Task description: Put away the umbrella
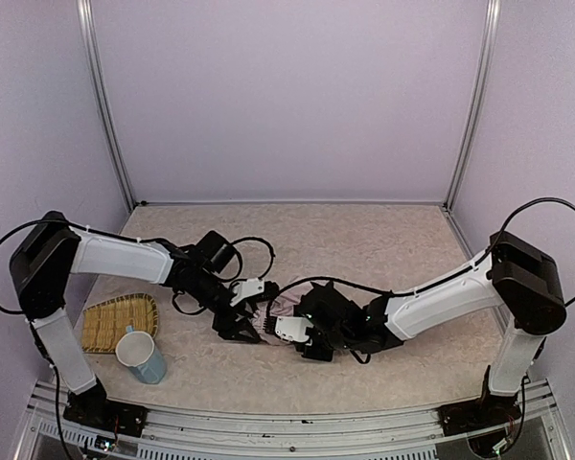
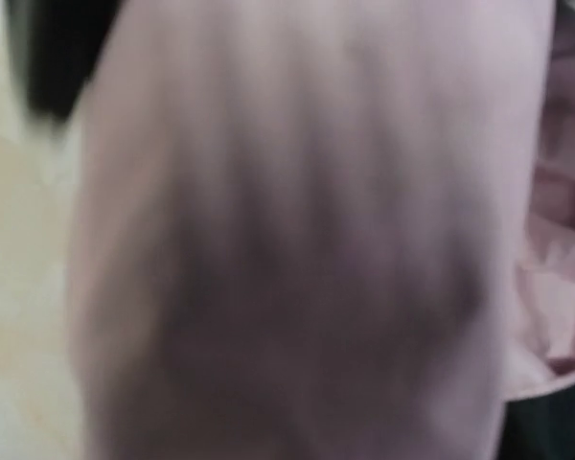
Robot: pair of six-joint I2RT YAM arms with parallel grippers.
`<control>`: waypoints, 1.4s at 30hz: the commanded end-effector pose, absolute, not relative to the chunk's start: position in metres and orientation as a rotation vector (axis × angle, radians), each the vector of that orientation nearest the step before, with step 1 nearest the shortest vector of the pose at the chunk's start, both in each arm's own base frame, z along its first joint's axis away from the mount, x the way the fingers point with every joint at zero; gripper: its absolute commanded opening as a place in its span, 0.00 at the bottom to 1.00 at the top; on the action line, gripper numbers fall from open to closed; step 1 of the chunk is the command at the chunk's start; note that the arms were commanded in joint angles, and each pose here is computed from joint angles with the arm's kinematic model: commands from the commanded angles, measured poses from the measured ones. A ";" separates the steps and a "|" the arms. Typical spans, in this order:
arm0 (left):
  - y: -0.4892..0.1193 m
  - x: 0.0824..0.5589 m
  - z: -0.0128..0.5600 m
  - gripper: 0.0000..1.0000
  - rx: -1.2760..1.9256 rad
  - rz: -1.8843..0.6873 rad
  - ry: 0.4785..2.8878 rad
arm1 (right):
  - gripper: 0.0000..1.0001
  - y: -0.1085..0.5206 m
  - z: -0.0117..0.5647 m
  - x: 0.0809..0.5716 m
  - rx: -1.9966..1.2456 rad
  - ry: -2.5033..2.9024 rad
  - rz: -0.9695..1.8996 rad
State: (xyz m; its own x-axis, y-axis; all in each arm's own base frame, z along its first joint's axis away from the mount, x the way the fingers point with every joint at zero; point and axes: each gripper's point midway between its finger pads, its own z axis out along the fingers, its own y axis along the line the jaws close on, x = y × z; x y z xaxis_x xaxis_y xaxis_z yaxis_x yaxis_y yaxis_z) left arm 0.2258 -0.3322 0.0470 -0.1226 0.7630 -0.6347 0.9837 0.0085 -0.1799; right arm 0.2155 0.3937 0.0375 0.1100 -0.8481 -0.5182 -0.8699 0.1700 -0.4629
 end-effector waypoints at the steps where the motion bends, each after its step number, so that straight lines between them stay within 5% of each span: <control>1: -0.321 0.253 0.096 0.71 1.619 -0.689 1.755 | 0.19 0.359 -0.006 0.185 -1.776 1.967 0.152; 11: -0.308 0.224 0.134 0.61 1.749 -0.465 1.390 | 0.20 0.354 0.001 0.150 -1.796 2.391 0.873; 16: -0.328 0.189 0.103 0.70 1.989 -0.292 1.204 | 0.21 0.362 0.004 0.144 -1.788 2.453 1.191; 22: -0.337 0.202 0.073 0.78 2.061 -0.254 1.240 | 0.19 0.360 -0.023 0.166 -1.733 2.578 1.209; 24: -0.335 0.200 0.058 0.98 2.098 -0.274 1.280 | 0.19 0.363 -0.024 0.172 -1.717 2.573 1.236; 28: -0.333 0.216 0.043 0.99 2.056 -0.152 1.339 | 0.19 0.369 -0.024 0.177 -1.730 2.539 1.270; 36: -0.334 0.206 0.105 0.99 1.898 -0.204 1.135 | 0.19 0.368 -0.033 0.184 -1.656 2.583 1.315; 42: -0.331 0.228 0.064 0.99 1.955 -0.247 1.293 | 0.19 0.375 -0.032 0.191 -1.615 2.579 1.338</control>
State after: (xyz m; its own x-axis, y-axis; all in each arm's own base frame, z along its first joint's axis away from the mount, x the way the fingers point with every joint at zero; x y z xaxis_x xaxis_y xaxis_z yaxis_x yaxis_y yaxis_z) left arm 0.2177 -0.3250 0.0859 0.5116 0.6771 -0.5290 0.8132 -0.1828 0.5525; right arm 0.2102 0.4056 0.0296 -0.4551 -0.7511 -0.4783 -0.7488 0.0321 0.6621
